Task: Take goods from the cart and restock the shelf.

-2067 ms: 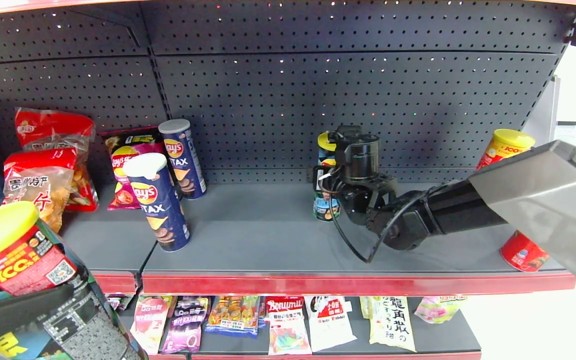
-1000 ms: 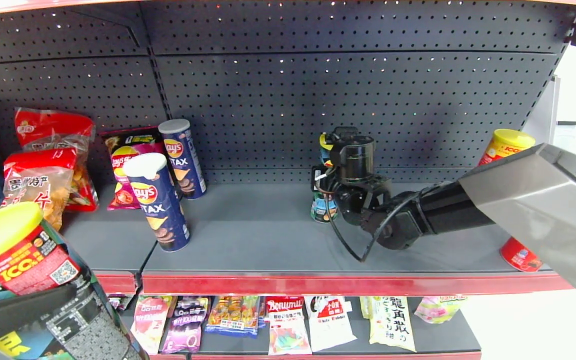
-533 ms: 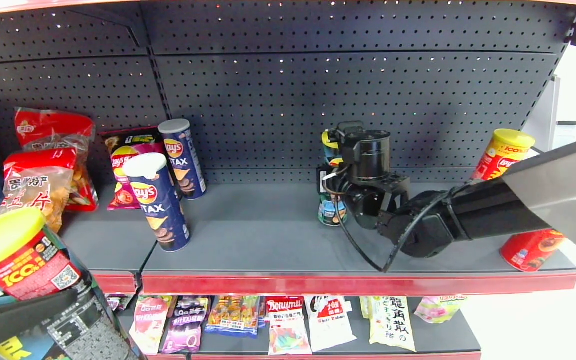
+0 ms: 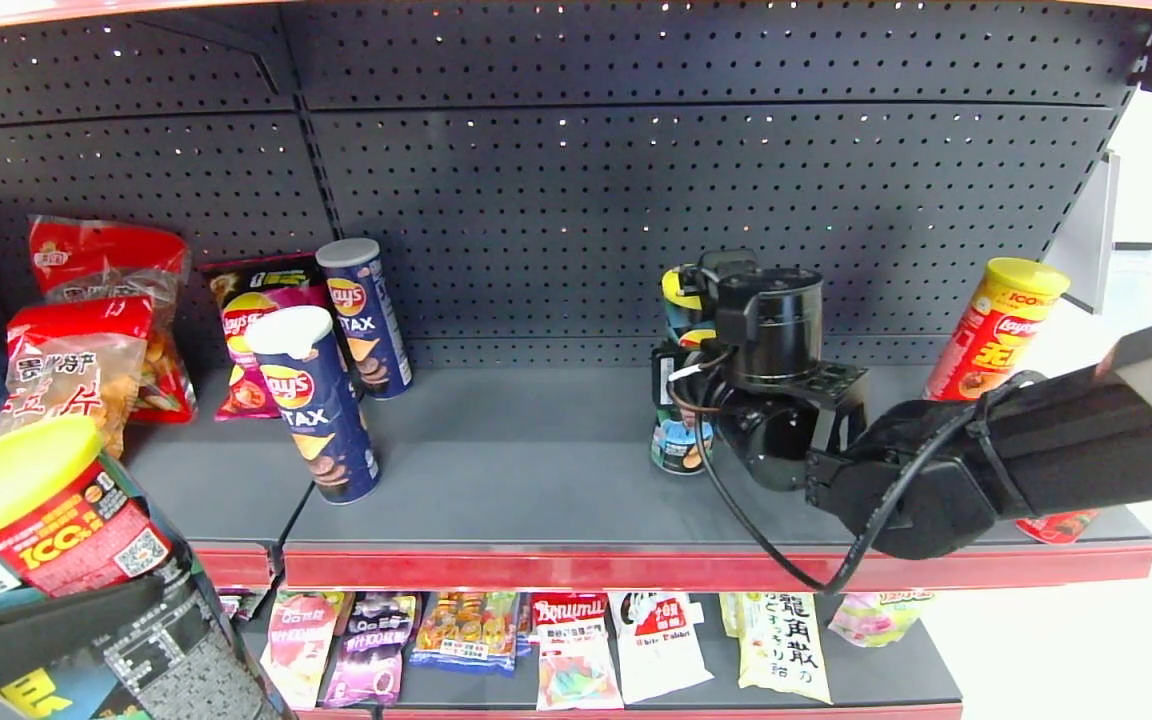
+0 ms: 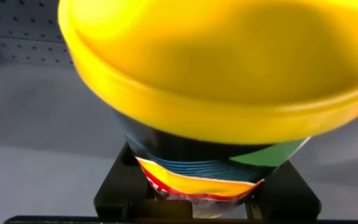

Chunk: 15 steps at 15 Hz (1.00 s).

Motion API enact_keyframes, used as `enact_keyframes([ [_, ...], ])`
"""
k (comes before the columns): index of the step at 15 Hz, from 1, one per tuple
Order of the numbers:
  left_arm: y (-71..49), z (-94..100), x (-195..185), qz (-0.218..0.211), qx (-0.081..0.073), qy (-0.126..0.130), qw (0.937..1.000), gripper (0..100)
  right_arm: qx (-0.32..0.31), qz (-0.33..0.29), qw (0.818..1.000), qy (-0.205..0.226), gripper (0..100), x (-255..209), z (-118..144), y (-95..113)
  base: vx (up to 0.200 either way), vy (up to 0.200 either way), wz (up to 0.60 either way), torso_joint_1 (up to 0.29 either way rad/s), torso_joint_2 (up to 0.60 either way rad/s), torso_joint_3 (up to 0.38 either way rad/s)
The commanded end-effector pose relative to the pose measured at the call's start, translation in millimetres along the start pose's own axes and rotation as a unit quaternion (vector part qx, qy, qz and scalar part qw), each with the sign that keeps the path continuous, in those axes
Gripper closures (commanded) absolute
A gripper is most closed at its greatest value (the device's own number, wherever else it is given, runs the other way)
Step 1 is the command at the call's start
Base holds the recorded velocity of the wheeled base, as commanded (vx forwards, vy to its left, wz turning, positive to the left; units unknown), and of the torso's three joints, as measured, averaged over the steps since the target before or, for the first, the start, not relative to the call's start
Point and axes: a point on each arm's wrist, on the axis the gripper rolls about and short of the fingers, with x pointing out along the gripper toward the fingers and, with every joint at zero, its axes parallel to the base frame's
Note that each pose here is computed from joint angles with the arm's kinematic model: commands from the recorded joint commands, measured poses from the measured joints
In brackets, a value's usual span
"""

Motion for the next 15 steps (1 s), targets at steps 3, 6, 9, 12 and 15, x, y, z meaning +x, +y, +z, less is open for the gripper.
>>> enact_keyframes([
  [3,1.3,0.5,2,-0.001,-0.003,0.004,1.0000,100,-0.001,0.009,1.000,0.024,100,-11,-18,5,0.000,0.000,0.00,0.000,0.00,0.000],
  [6,2.4,0.6,4,-0.001,-0.005,0.007,1.0000,100,-0.002,0.002,1.000,0.022,100,-14,-17,7,0.000,0.000,0.00,0.000,0.00,0.000],
  [9,2.7,0.8,4,-0.002,-0.005,0.008,1.0000,100,-0.001,0.003,1.000,0.021,100,-16,-17,9,0.000,0.000,0.00,0.000,0.00,0.000],
  [12,2.6,0.8,4,-0.001,-0.005,0.007,1.0000,100,-0.006,0.006,1.000,0.024,100,-23,-20,11,0.000,0.000,0.00,0.000,0.00,0.000],
  [15,2.6,0.4,4,-0.001,-0.005,0.008,1.0000,100,-0.006,0.013,0.999,0.031,100,-31,-25,12,0.000,0.000,0.00,0.000,0.00,0.000],
])
